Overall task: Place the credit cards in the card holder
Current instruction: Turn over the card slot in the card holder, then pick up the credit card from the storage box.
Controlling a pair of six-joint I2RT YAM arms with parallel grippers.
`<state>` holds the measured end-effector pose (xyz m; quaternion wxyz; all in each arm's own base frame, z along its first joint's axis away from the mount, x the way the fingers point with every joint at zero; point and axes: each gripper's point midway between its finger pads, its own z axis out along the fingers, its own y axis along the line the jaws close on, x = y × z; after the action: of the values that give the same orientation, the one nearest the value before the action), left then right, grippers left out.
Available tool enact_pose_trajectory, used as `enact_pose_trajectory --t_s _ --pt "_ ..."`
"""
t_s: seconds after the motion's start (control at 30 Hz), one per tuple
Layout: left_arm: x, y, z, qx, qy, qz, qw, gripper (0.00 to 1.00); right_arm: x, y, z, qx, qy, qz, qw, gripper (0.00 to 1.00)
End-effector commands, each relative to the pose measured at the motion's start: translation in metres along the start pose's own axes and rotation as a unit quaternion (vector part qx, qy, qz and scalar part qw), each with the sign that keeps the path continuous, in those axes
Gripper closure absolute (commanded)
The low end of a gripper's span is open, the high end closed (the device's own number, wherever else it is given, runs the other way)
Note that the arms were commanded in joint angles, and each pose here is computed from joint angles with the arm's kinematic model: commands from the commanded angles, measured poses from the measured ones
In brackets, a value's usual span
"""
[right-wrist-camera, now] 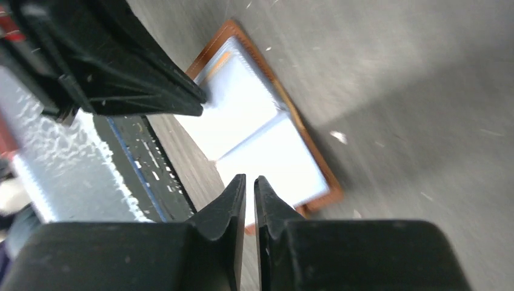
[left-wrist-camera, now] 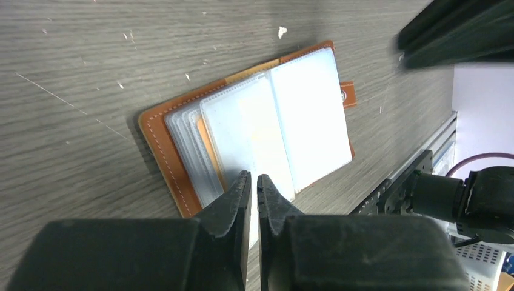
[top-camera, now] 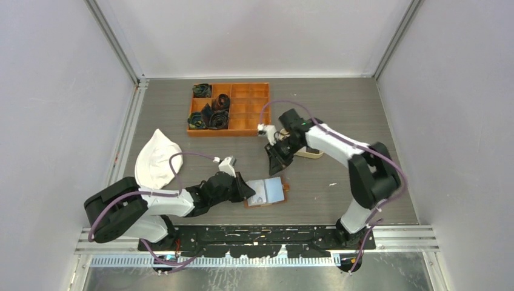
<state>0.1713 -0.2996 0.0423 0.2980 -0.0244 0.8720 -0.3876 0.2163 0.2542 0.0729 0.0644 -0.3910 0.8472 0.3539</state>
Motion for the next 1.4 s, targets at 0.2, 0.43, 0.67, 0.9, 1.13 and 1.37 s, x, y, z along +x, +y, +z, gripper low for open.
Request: enact_pose_trajectory --t_s 0.2,0.43,0.67,0.9,1.13,1.37 --pt "-0.031 -0.036 -0.026 0.055 -0.032 0.050 0.997 0.79 -0.072 -0.013 -0.204 0.318 -0.313 -0.155 0.881 0.02" --pt "-0.067 -0.061 -0.070 0.110 -0.115 0.103 0.982 0.31 -0.112 0.004 -0.238 0.236 -0.424 -0.048 0.873 0.00" --pt "-0.064 -0.052 -0.090 0.165 -0.162 0.077 0.970 0.20 -0.101 -0.070 -0.201 0.190 -0.391 0.111 0.893 0.11" --pt "-0.060 -0.043 -0.086 0.160 -0.163 0.055 0.972 0.21 -0.067 -0.126 -0.175 0.237 -0.341 0.202 0.887 0.21" --pt "-0.051 -0.042 -0.072 0.152 -0.134 0.043 0.978 0.23 -0.047 -0.156 -0.143 0.228 -0.292 0.268 0.889 0.29" --pt "-0.043 -0.044 -0.059 0.147 -0.107 0.040 0.983 0.24 -0.038 -0.176 -0.121 0.202 -0.270 0.317 0.887 0.38"
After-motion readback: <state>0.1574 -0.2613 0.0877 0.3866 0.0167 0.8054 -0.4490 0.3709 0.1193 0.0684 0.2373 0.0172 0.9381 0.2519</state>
